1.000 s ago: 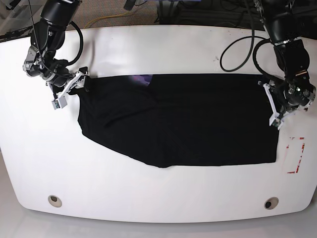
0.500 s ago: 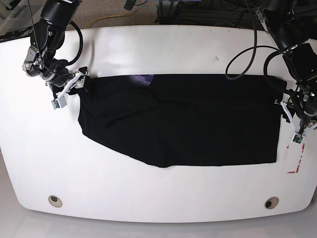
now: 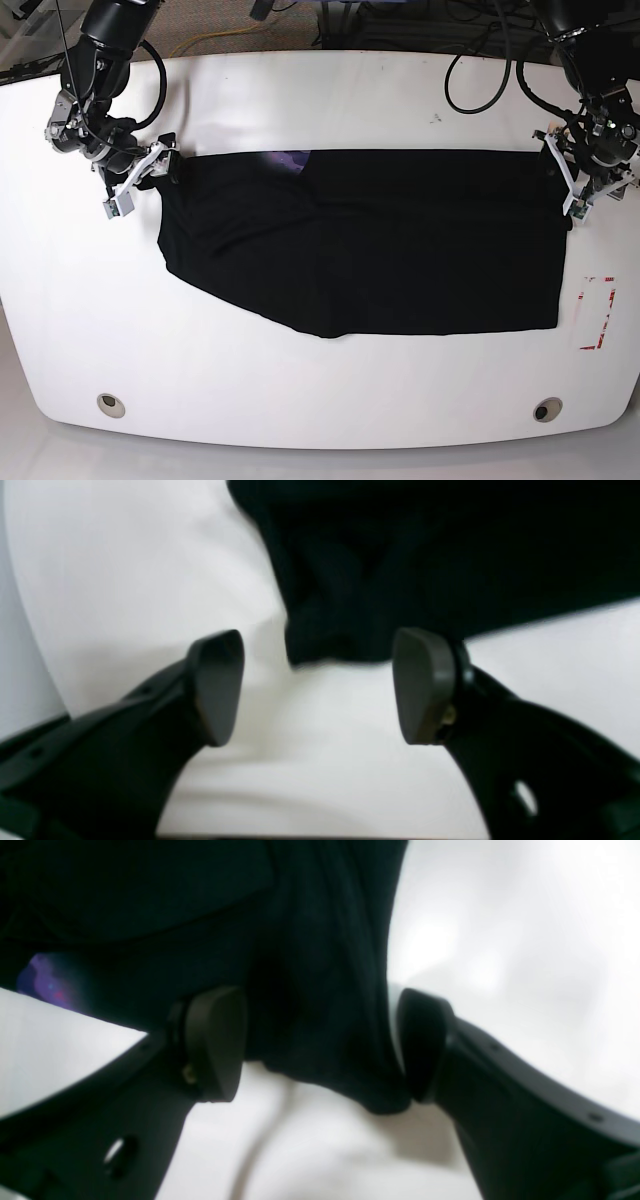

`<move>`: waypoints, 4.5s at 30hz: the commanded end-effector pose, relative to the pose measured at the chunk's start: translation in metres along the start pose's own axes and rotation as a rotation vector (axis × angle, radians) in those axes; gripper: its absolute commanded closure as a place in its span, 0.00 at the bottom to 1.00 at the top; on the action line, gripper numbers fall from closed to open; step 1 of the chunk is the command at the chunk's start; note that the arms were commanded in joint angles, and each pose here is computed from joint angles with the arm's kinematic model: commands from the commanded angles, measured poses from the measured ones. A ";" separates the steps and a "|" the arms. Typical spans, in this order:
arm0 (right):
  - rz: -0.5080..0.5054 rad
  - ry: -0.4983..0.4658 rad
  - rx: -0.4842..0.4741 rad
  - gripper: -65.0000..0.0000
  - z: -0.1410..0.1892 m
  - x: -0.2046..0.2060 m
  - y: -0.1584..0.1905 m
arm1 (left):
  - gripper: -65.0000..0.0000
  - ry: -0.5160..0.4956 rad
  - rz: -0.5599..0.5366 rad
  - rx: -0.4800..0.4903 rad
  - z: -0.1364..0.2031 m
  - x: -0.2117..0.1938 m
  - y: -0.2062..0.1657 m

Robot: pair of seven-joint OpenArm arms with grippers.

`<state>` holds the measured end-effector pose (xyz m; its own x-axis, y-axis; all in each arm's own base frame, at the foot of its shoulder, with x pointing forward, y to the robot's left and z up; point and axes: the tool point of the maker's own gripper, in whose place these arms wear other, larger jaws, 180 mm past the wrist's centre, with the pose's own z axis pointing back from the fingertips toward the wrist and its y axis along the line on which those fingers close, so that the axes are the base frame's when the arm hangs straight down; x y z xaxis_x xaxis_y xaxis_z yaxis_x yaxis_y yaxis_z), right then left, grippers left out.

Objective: Fold the T-shirt properly
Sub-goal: 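Adjust the left gripper's grip on the shirt edge while right holds, then drag the shirt edge with both grippers toward the robot, then release the edge and grasp the shirt's opposite hem with both grippers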

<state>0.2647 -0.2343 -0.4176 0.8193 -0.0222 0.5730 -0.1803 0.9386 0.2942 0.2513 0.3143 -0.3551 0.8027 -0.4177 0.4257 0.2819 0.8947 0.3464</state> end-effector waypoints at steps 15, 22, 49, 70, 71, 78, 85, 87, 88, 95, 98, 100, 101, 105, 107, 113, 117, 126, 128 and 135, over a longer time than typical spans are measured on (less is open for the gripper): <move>0.014 0.035 -0.028 0.32 0.004 -0.004 -0.008 | 0.31 -0.106 0.045 -0.044 -0.022 0.000 0.005; 0.017 0.032 -0.028 0.36 0.004 -0.003 -0.007 | 0.34 -0.083 0.101 -0.097 -0.042 -0.019 -0.002; 0.154 0.129 -0.098 0.96 0.054 -0.054 0.004 | 0.99 0.125 0.066 -0.003 0.005 -0.099 0.009; 0.199 0.049 -0.146 0.33 0.090 -0.051 0.032 | 0.44 0.023 -0.076 0.062 0.053 -0.066 -0.003; 0.196 0.050 -0.146 0.33 0.090 -0.052 0.031 | 0.44 0.017 -0.077 0.063 0.053 -0.063 -0.003; 0.150 0.030 -0.126 0.33 0.074 -0.047 0.030 | 0.44 0.000 -0.110 -0.048 0.024 -0.046 -0.035; 0.086 0.076 -0.065 0.33 0.048 -0.063 0.029 | 0.44 0.003 -0.049 -0.080 -0.005 -0.037 -0.030; 0.065 0.088 -0.059 0.33 0.045 -0.068 0.027 | 0.44 0.017 -0.052 -0.062 -0.010 -0.036 -0.015; 0.059 0.087 -0.059 0.33 0.043 -0.068 0.025 | 0.44 0.030 -0.050 -0.054 -0.014 -0.038 -0.008; 0.112 0.077 -0.089 0.33 0.053 -0.054 0.016 | 0.44 0.000 -0.016 0.034 -0.010 -0.021 0.042; 0.162 0.055 -0.108 0.33 0.061 -0.041 0.015 | 0.44 -0.036 -0.022 0.077 0.002 -0.010 0.052; 0.187 0.040 -0.117 0.33 0.065 -0.032 0.015 | 0.44 -0.060 -0.042 0.093 0.008 -0.002 0.053; 0.195 0.038 -0.120 0.33 0.066 -0.031 0.015 | 0.44 -0.068 -0.048 0.098 0.011 0.000 0.052; 0.214 -0.021 -0.123 0.33 0.060 0.000 0.013 | 0.44 -0.062 -0.036 0.076 0.009 -0.006 0.039; 0.195 -0.029 -0.116 0.33 0.053 0.008 0.009 | 0.44 -0.069 -0.031 0.069 0.010 -0.005 0.033; 0.136 -0.024 -0.112 0.33 0.024 0.038 -0.016 | 0.44 -0.061 -0.016 0.040 0.009 -0.013 0.014; 0.156 0.018 -0.104 0.33 -0.001 0.056 -0.018 | 0.44 -0.053 -0.009 0.031 0.007 -0.018 0.010; 0.229 -0.002 -0.049 0.33 -0.023 0.095 0.005 | 0.44 -0.044 -0.012 0.028 0.007 -0.021 0.009; 0.254 0.011 -0.016 0.33 -0.032 0.094 0.021 | 0.44 -0.044 -0.012 0.028 0.007 -0.021 0.009; 0.235 -0.001 0.052 0.33 -0.050 0.090 0.054 | 0.44 -0.098 -0.001 0.055 0.009 0.003 0.020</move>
<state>0.3420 -0.1640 -0.4048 0.7837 0.2037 0.5868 -0.3920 0.8950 0.2129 0.2341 0.3251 -0.3617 0.7866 -0.4231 0.4498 0.2768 0.8927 0.3556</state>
